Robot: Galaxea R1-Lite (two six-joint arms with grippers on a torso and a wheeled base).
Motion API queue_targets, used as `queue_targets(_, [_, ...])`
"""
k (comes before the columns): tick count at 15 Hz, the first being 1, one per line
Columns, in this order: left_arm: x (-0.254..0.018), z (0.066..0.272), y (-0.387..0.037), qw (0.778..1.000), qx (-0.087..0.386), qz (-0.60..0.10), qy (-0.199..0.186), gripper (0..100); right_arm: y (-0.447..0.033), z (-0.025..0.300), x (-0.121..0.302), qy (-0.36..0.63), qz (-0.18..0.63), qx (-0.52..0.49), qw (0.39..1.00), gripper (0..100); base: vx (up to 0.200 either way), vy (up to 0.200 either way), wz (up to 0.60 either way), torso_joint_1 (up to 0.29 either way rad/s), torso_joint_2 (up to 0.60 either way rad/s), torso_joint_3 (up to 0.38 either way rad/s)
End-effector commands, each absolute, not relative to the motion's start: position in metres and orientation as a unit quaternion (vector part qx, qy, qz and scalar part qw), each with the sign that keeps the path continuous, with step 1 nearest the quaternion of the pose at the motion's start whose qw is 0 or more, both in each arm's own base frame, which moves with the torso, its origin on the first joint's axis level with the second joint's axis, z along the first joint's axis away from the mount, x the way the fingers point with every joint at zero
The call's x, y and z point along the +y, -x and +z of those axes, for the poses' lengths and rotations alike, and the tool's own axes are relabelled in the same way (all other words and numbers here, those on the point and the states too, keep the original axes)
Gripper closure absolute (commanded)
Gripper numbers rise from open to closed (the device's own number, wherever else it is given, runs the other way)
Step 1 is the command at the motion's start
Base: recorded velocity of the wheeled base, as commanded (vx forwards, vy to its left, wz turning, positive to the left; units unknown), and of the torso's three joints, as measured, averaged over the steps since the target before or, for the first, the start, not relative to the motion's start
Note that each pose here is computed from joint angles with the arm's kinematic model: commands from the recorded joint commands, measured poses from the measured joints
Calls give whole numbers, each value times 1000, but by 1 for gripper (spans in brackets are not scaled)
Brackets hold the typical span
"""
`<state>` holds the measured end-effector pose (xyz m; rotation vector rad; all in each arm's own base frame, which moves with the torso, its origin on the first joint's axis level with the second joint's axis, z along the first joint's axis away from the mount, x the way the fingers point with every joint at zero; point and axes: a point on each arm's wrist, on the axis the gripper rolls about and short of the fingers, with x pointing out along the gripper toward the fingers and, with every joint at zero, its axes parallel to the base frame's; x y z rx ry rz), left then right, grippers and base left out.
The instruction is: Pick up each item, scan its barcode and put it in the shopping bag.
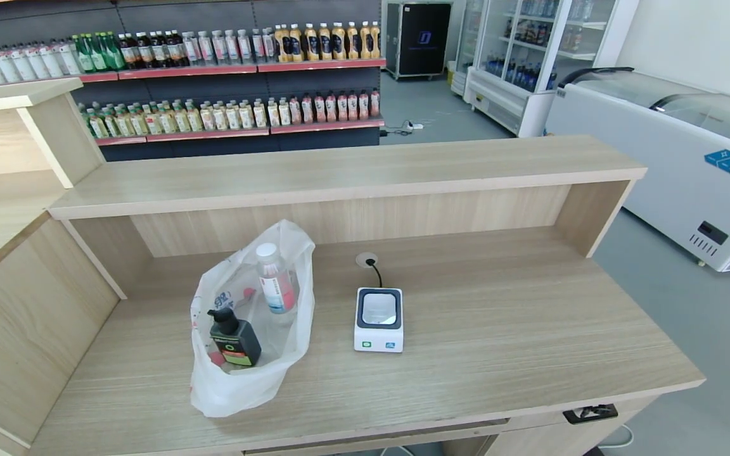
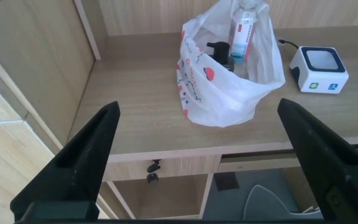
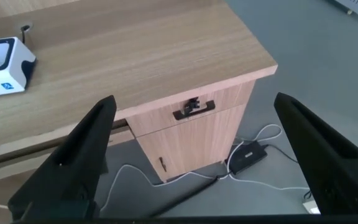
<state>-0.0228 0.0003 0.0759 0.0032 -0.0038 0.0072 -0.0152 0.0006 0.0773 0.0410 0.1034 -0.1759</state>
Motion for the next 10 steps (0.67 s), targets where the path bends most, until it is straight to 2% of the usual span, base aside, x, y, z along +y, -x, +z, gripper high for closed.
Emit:
queue_targets(1, [0, 76, 23, 1000, -2, 4, -2, 0, 15, 77, 1, -19, -87, 50, 995, 0, 0, 0, 0, 0, 0, 0])
queue_targets(10, [0, 76, 23, 1000, -2, 4, -2, 0, 16, 77, 1, -17, -87, 51, 995, 0, 0, 0, 0, 0, 0, 0])
